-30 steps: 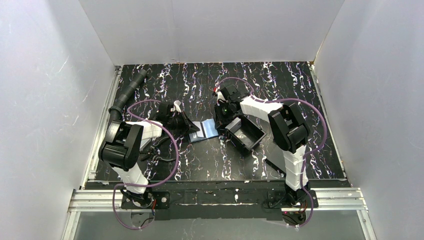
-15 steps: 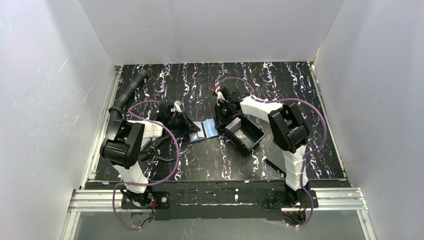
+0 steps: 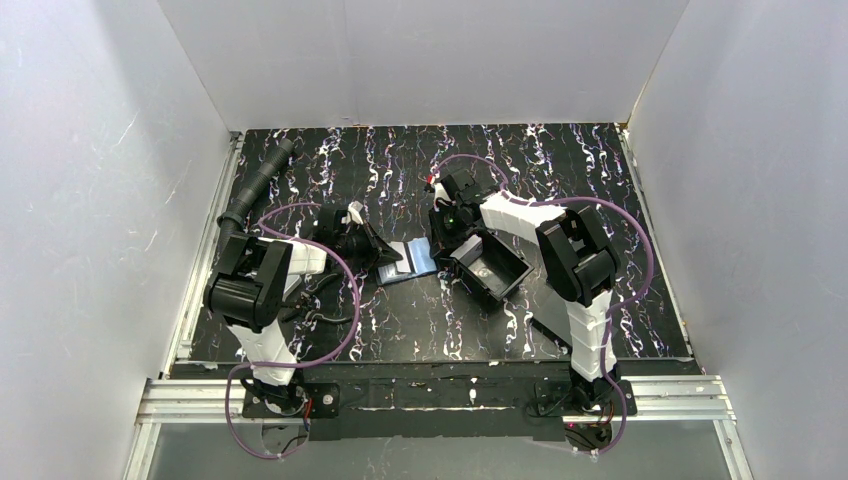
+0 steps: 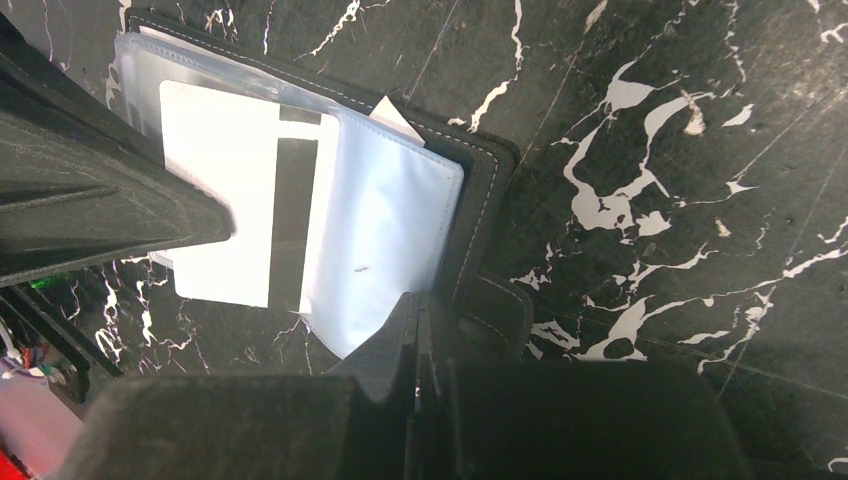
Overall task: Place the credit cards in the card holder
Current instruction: Insert the credit card into the card holder, then turn over the card holder at the center of the board.
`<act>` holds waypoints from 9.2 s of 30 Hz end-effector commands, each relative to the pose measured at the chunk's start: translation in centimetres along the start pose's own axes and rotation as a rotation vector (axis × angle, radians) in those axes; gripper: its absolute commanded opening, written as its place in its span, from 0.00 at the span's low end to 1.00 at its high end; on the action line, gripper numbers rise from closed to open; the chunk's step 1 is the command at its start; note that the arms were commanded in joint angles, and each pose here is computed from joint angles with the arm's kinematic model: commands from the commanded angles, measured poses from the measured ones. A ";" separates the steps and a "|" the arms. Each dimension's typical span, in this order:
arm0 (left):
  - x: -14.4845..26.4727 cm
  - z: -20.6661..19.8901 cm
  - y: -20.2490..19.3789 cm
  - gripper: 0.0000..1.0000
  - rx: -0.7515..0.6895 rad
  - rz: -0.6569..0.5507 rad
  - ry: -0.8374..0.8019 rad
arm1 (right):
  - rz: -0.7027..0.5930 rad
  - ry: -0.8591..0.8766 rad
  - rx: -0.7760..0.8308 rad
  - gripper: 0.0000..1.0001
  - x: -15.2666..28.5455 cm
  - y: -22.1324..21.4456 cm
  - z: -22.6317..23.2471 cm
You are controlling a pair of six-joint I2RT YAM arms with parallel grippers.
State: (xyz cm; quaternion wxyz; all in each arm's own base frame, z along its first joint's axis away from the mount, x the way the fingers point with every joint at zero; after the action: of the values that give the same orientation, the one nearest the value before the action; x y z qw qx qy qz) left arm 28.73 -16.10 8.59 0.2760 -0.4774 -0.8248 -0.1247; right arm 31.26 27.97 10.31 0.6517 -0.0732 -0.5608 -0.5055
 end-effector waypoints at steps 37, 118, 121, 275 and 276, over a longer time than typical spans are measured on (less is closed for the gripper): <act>-0.9 0.7 -0.3 0.01 0.068 0.077 0.002 | 0.030 -0.004 0.027 0.04 -1.1 -0.5 0.6; -3.4 -3.8 -0.9 0.62 -0.157 0.107 0.260 | -0.053 0.056 -0.153 0.44 1.5 1.2 0.7; -2.4 -4.0 -1.3 0.63 -0.168 0.095 0.267 | -0.074 0.072 -0.154 0.46 1.8 1.5 0.7; 6.0 -2.4 -0.6 0.46 -0.089 0.002 0.256 | -0.111 0.193 -0.161 0.59 -0.3 3.1 7.3; 6.1 -2.6 -0.5 0.47 -0.091 -0.001 0.254 | -0.110 0.189 -0.166 0.60 -0.4 3.0 7.4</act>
State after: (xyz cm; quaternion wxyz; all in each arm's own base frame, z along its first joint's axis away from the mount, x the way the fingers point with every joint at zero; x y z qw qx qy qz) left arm 26.94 -13.22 12.30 0.3856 -0.4695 -0.7653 -0.2125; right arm 28.18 33.55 13.71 0.6757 -0.0512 -0.4521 -0.5800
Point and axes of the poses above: each gripper's point midway between its finger pads, its own x axis back along the fingers, its own z axis along the line the jaws close on, y = z × x, the point moved 9 cm from there along x, back along the fingers, and after that the axes turned 12 degrees about x, right-handed, at the moved point
